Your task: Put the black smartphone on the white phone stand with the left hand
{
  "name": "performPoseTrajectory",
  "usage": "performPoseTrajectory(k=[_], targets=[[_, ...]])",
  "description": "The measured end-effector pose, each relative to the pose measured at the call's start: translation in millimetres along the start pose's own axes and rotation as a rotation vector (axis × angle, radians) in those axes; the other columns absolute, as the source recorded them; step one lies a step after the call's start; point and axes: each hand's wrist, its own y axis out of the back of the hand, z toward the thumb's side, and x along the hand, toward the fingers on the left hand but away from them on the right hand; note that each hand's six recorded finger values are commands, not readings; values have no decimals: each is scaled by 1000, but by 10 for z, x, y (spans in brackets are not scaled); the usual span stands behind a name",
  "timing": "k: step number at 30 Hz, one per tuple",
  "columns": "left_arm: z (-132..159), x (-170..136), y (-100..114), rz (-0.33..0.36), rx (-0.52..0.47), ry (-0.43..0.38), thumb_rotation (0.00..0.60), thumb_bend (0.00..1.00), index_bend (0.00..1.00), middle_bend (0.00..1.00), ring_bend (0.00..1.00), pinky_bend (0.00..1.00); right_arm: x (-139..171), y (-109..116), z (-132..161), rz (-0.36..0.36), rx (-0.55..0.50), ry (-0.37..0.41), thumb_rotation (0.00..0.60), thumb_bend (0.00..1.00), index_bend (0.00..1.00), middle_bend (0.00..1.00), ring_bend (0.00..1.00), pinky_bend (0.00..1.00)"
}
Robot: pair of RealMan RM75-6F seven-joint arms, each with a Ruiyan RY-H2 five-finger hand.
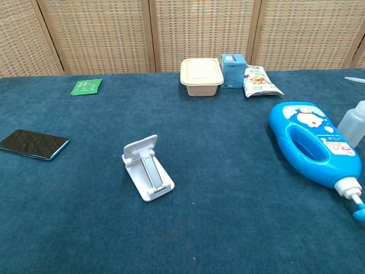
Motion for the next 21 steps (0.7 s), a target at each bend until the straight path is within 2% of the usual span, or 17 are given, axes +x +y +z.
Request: performPoseTrajectory(k=[4,10,16,21], targets=[[-26,421,-126,-94,9,-69,600,0,16,26,23,52,-26,-22,-37,7,5,-19,600,91,0,0,0,0],[-64,912,-244,-138,119,-128,600,0,120,97,95,123,-86,-76,-99,23,17,-50,600,93,0,0,0,0],[7,1255,-493,-208,145,-154,600,0,138,111,115,144,-120,-123,-125,35,32,-66,600,92,0,0,0,0],[78,1406,-694,-255,161,-163,600,0,154,125,119,148,-135,-145,-132,41,36,-72,600,92,0,0,0,0]])
